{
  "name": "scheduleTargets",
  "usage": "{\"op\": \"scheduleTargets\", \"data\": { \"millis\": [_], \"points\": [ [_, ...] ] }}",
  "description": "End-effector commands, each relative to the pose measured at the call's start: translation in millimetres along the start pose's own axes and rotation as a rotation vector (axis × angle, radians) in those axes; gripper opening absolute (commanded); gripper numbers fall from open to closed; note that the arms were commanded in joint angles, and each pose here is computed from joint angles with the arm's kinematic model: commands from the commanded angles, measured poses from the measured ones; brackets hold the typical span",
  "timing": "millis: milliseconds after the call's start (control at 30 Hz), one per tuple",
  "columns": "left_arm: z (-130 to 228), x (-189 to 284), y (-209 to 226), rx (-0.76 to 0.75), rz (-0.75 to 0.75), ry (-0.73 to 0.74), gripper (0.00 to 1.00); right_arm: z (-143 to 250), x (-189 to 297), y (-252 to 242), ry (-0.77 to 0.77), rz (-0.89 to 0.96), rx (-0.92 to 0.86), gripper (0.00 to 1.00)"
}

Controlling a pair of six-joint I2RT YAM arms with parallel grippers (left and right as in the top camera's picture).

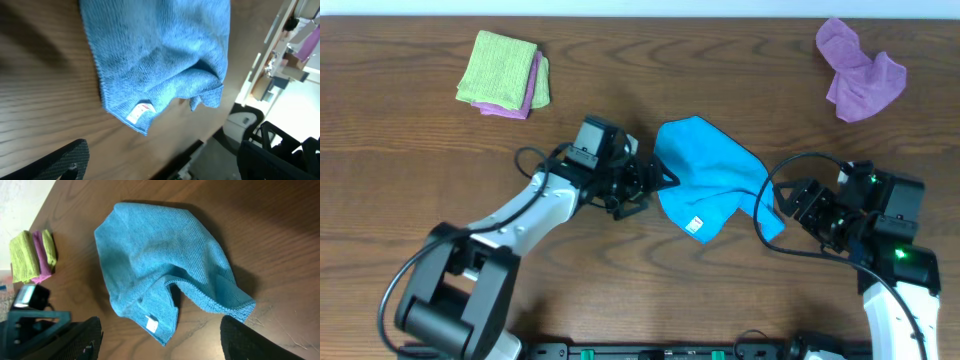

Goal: Fold the cloth
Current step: 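Reach the left gripper to the blue cloth's left corner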

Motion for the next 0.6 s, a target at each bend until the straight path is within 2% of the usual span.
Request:
{"op": "scheduleTargets", "data": {
  "millis": [0, 567],
  "points": [
    [4.2, -10.3, -2.7, 0.061, 0.031, 0.077, 0.95, 0.1, 1.2, -0.8, -0.007, -0.007, 0.013, 0.76],
    [24.2, -58.2, 2.0, 0.144, 0.012, 0.218, 0.95, -5.4, 1.5, 1.8, -0.044, -0.022, 0.032, 0.77]
  ]
}}
Point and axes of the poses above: each gripper's point midway between its finger pads, its own x axis back along the fingers, its own y axis along the line the jaws close on, z = x × y, the point moved 10 cm from there along x, back along the fingers, and after that the axes turned 1 degree about -x, right-handed, at the moved point
